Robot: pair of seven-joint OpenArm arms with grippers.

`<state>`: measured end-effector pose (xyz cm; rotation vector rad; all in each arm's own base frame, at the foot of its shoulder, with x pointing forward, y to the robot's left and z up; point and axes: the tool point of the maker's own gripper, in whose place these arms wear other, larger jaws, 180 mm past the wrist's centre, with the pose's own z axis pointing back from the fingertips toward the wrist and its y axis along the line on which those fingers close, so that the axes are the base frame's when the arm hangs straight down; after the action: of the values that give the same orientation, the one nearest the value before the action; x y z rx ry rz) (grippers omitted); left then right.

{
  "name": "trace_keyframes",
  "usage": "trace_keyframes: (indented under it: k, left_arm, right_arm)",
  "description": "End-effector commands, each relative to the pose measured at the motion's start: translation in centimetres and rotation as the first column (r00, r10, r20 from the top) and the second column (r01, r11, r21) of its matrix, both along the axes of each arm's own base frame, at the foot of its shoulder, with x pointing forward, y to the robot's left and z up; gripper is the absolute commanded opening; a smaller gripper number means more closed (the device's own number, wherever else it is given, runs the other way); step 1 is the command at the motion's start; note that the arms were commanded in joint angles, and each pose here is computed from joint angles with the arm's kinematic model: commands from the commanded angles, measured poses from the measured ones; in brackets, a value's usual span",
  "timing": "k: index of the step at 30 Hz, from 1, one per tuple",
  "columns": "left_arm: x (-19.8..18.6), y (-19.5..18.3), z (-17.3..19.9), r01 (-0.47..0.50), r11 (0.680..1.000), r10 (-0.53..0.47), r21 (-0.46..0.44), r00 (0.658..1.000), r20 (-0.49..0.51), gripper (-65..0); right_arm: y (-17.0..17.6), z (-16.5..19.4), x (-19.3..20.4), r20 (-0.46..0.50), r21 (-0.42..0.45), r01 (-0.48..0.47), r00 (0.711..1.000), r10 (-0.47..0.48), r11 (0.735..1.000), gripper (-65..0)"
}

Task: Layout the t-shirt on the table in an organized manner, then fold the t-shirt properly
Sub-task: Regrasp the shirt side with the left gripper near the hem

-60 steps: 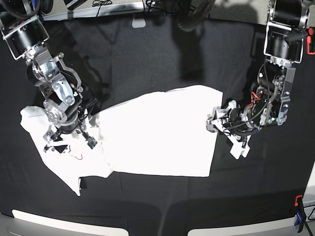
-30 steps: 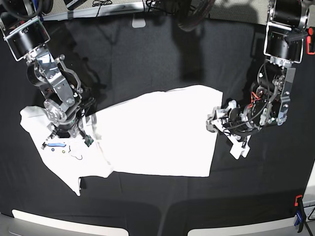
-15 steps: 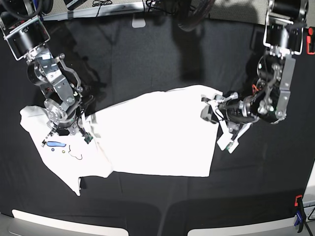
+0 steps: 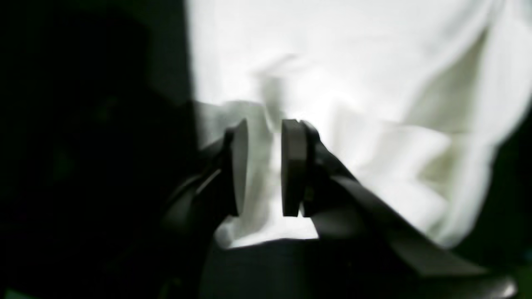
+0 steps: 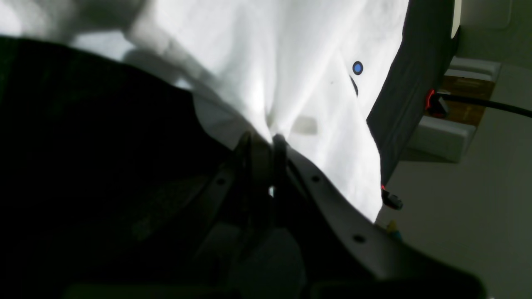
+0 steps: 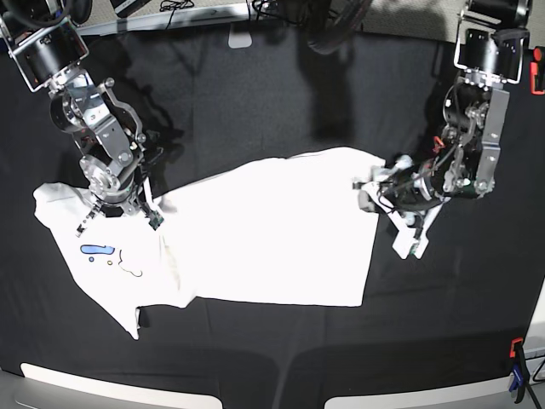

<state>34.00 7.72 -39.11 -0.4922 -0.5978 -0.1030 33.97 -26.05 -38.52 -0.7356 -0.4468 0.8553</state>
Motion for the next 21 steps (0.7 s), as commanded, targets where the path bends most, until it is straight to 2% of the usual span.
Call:
trace_keyframes:
  k: [1, 6, 12, 16, 21]
  left_arm:
    - [1.4, -0.4, 1.6, -0.005, 1.0, 0.007, -0.02, 0.998, 0.06, -51.9]
    - [2.3, -1.8, 2.2, -0.022, 0.999, 0.025, -0.025, 0.992, 0.122, -46.4]
    - [3.0, -1.2, 1.9, -0.044, 0.997, 0.033, 0.063, 0.985, 0.168, -45.3]
    - [3.4, 0.4, 1.5, -0.127, 0.986, 0.109, 0.107, 0.982, 0.155, -45.4]
    - [3.2, 1.0, 0.6, -0.202, 0.976, 0.194, 0.083, 0.976, 0.099, -45.4]
  right_arm:
    - [-0.6, 1.7, 1.2, 0.053, -0.022, 0.0, 0.999, 0.001, 1.0, -65.0]
    - [-0.6, 1.7, 1.2, 0.052, -0.022, 0.0, 0.999, 0.001, 1.0, -65.0]
    - [-0.6, 1.7, 1.2, 0.052, -0.023, 0.0, 0.999, 0.001, 1.0, -65.0]
    - [-0.6, 1.7, 1.2, 0.052, -0.023, 0.0, 0.999, 0.001, 1.0, -65.0]
    - [-0.6, 1.7, 1.1, 0.052, -0.022, 0.0, 0.999, 0.001, 1.0, -65.0]
